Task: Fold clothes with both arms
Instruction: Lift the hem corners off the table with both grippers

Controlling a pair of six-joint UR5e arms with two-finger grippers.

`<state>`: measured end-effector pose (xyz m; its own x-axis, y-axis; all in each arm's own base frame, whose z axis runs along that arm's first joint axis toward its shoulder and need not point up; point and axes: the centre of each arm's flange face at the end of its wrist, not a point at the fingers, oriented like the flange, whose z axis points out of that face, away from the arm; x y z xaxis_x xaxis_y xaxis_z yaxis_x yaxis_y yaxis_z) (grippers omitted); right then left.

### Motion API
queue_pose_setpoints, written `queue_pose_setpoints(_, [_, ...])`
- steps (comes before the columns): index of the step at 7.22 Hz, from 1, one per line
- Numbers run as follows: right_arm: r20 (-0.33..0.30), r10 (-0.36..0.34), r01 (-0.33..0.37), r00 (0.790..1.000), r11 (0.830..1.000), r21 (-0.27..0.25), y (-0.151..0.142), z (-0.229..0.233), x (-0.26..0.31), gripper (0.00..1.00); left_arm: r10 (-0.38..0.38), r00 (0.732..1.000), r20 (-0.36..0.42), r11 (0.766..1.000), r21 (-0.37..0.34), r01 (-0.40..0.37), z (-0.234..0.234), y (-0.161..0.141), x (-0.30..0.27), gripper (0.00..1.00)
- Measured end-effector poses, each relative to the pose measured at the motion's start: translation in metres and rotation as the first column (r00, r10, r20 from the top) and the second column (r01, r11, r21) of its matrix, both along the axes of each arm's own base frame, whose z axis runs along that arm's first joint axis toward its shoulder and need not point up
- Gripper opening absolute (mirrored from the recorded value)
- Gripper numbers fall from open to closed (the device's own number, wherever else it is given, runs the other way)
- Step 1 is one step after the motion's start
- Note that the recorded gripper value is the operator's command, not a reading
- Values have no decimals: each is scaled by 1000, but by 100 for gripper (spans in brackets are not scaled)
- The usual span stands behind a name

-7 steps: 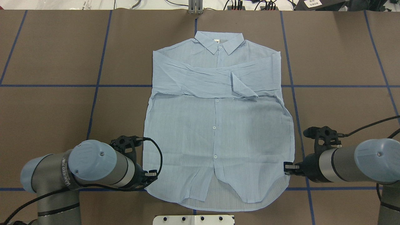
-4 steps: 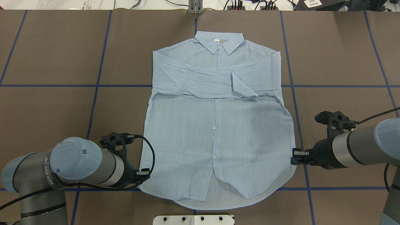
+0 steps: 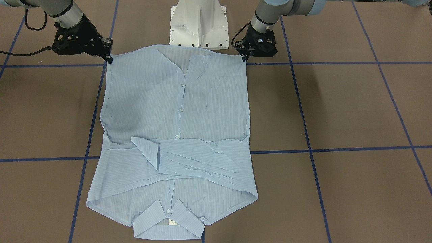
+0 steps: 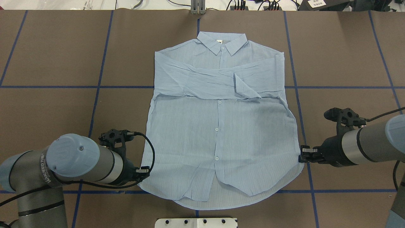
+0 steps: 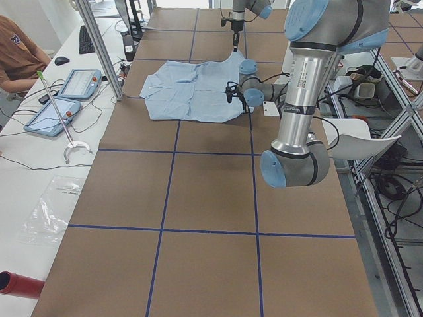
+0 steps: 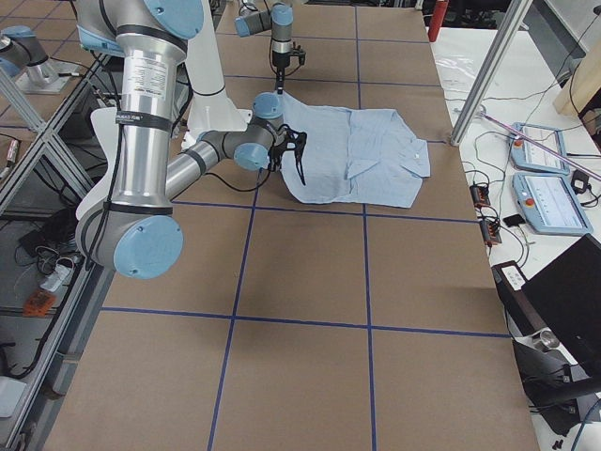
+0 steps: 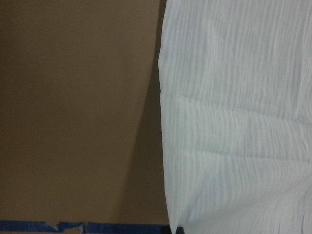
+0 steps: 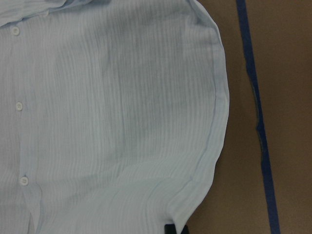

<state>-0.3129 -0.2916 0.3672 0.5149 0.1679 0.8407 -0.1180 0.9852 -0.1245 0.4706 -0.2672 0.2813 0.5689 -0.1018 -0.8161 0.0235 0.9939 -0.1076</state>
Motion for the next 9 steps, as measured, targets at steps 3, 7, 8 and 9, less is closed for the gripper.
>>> queue_pose_setpoints(3, [7,12,-12,1000,1000,-19,-9,1,11,0,-2,1000,-2,1000,12,2,0,-6,-4,0])
queue_pose_setpoints(7, [25,20,-19,999,999,-30,-29,2,32,0,-6,1000,-27,1000,-4,5,-8,-20,-19,0])
queue_pose_setpoints(8, [25,20,-19,999,999,-28,-36,6,38,0,-9,999,-32,1000,-4,9,-10,-22,-22,0])
queue_pose_setpoints(9, [26,20,-20,999,999,-28,-41,8,43,0,-12,999,-37,1000,-4,12,-12,-24,-24,0])
